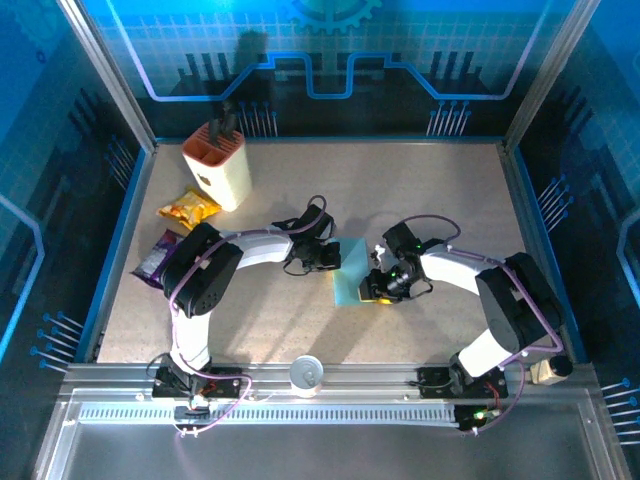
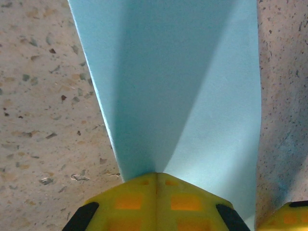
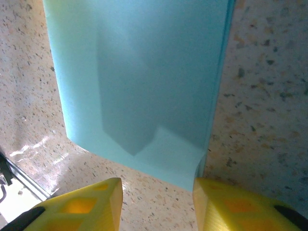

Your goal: Fold a paper plane with a square sheet of paper (fold left side to right side)

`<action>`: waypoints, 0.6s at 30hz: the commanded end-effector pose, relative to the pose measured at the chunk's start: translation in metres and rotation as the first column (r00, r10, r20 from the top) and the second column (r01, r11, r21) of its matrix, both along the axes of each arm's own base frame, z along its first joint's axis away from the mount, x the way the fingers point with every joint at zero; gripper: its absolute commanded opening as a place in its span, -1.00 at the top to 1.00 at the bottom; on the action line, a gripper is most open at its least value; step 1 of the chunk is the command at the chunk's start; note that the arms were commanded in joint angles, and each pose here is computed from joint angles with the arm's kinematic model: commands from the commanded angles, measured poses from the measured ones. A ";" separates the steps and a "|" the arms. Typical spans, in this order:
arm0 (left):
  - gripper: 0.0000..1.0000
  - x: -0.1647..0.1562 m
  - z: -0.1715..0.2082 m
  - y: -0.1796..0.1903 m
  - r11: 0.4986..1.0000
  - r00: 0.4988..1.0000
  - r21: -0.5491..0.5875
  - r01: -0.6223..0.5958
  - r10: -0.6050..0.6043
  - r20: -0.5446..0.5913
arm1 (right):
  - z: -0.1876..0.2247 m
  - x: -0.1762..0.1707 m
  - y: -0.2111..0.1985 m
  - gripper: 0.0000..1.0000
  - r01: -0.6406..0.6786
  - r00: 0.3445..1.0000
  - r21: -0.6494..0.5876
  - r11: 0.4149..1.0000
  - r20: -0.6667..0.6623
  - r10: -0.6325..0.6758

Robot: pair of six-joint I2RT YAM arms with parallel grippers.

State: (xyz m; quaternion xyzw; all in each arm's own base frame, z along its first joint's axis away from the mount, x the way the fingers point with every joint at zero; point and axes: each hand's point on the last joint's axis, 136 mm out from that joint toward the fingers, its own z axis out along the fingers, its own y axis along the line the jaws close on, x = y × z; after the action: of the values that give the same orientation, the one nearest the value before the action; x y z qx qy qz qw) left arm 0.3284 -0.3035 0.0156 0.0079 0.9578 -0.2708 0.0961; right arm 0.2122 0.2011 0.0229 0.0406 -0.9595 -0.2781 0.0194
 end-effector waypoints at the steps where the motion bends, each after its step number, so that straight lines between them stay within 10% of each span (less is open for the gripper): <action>1: 1.00 -0.018 -0.012 0.011 0.998 0.999 0.058 0.019 -0.017 -0.039 | -0.004 -0.006 0.005 0.14 -0.003 0.999 0.017 1.000 -0.032 0.004; 18: 1.00 -0.018 -0.013 0.011 0.998 0.999 0.061 0.023 -0.021 -0.039 | 0.003 -0.005 -0.008 0.09 0.008 1.000 -0.056 0.998 -0.004 -0.008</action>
State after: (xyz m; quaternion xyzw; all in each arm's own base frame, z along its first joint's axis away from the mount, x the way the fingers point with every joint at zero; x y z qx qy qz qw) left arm 0.3281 -0.3035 0.0153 0.0082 0.9579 -0.2705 0.0960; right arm 0.2132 0.1976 0.0210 0.0362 -0.9631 -0.2662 0.0163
